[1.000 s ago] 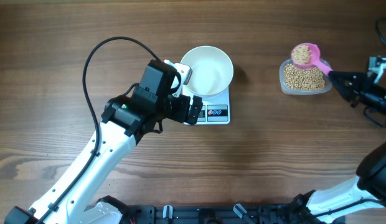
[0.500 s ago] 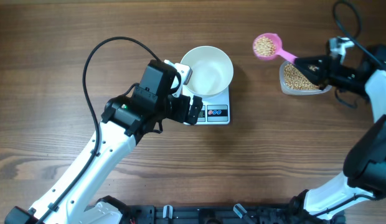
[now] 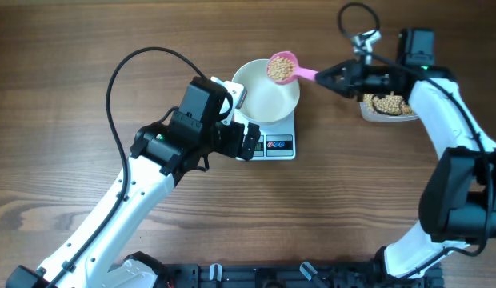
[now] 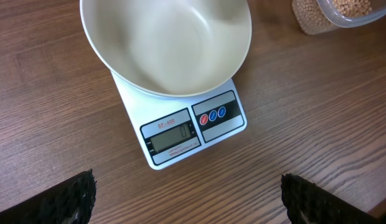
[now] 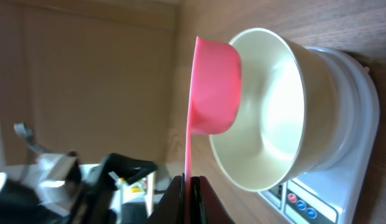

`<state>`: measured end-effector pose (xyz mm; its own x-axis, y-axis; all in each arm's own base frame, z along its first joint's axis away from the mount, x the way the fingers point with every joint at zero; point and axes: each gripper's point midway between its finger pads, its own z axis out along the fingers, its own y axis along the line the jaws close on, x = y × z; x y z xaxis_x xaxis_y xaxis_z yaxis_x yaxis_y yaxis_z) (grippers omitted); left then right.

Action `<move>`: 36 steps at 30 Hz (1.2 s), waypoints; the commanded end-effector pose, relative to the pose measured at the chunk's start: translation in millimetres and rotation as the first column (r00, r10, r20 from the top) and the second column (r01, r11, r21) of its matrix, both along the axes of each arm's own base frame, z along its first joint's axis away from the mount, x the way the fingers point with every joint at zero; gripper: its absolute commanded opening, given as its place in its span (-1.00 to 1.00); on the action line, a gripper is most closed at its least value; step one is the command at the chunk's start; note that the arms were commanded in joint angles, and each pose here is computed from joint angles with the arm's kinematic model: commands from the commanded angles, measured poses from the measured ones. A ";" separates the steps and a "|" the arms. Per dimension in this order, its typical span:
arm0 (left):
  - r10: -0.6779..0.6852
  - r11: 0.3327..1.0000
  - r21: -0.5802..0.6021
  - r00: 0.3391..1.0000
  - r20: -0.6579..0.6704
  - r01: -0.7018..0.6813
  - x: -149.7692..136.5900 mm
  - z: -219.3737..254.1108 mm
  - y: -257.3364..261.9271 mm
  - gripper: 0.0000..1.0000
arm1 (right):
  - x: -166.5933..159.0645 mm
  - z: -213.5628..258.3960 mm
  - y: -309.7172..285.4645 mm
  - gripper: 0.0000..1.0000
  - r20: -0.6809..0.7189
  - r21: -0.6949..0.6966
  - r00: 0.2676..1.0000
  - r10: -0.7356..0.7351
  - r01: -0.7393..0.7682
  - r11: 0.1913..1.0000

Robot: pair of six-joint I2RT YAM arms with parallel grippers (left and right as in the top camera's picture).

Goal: Scoop item into bowl and weigh 150g on scale
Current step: 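Carry the filled scoop left over the bowl on the scale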

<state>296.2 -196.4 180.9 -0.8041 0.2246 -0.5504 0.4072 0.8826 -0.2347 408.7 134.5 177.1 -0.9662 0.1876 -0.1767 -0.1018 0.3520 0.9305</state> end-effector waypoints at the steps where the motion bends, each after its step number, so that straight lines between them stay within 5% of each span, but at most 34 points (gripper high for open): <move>1: 0.016 1.000 -0.009 1.000 0.018 -0.015 4.7 7.3 1.5 1.00 | 7.8 2.2 -1.8 -0.92 0.065 -0.165 0.996 -0.067 0.077 0.983; 7: 0.016 1.000 -0.009 1.000 0.018 -0.015 4.7 7.3 1.5 1.00 | 8.9 19.4 3.0 -0.91 0.283 -0.373 0.959 -0.026 0.135 0.918; 11: 0.016 1.000 -0.009 1.000 0.018 -0.015 4.7 7.3 1.5 1.00 | -0.6 26.6 27.4 -0.92 0.408 -0.442 0.904 0.130 0.071 0.894; 29: 0.016 1.000 -0.009 1.000 0.018 -0.015 4.7 7.3 1.5 1.00 | -3.5 45.8 40.4 -0.91 0.575 -0.625 0.754 0.319 0.153 0.765; 36: 0.016 1.000 -0.009 1.000 0.018 -0.015 4.7 7.3 1.5 1.00 | -3.1 34.8 51.9 -0.91 0.559 -0.753 0.716 0.419 0.226 0.619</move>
<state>296.2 -196.4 180.9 -0.8041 0.2246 -0.5504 0.4072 0.8826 -0.2347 400.4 192.5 205.9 -0.5768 -0.3476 -0.7392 -0.6314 0.7638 0.1336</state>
